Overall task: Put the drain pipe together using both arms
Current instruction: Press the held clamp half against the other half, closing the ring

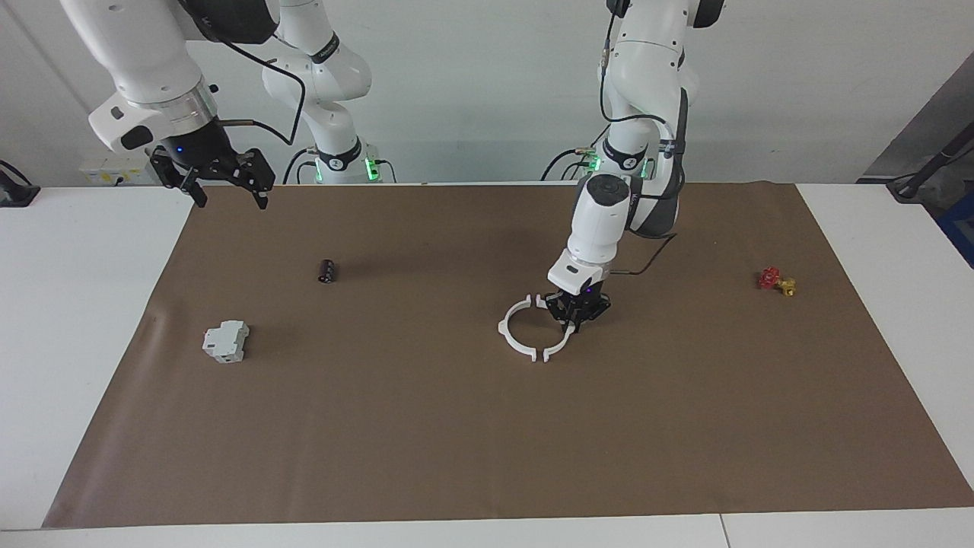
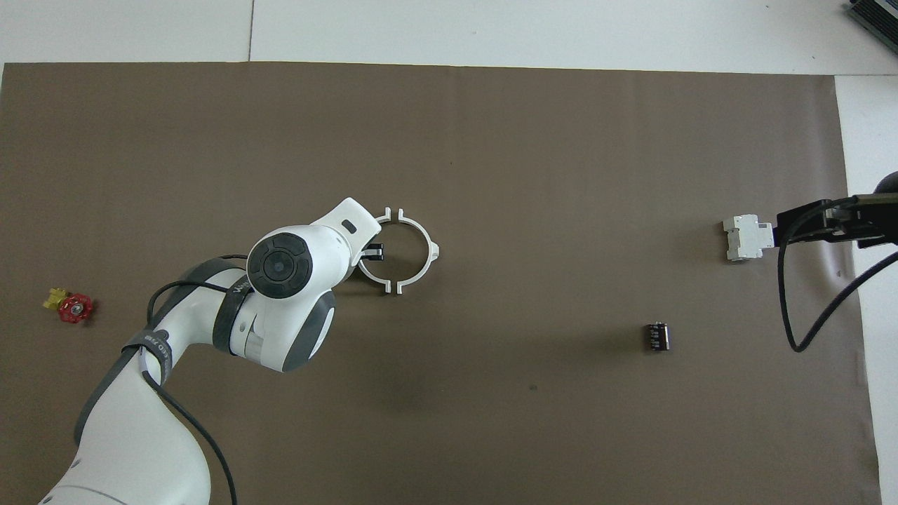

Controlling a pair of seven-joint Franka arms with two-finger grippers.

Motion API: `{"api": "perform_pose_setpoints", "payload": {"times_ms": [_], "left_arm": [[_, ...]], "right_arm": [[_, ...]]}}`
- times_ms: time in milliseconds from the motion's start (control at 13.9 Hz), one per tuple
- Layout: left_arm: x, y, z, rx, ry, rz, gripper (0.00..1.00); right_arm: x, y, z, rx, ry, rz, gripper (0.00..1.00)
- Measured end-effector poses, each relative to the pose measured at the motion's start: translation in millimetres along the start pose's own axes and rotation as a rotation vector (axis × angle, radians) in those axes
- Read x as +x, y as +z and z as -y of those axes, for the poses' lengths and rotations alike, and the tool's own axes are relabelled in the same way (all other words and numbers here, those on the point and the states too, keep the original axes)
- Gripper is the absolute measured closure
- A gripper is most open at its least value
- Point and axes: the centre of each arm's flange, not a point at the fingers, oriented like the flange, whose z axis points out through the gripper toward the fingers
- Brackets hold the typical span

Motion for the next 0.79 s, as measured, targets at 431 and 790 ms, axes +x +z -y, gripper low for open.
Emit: {"api": "perform_pose_setpoints", "payload": {"times_ms": [431, 790], "left_arm": [[-7.2, -0.4, -15.8, -0.006, 0.012, 0.002, 0.79], [-7.2, -0.4, -15.8, -0.006, 0.011, 0.002, 0.79]], "right_arm": [[0.0, 0.0, 0.0, 0.0, 0.0, 0.0, 0.0], [0.0, 0.0, 0.0, 0.0, 0.0, 0.0, 0.0]]}}
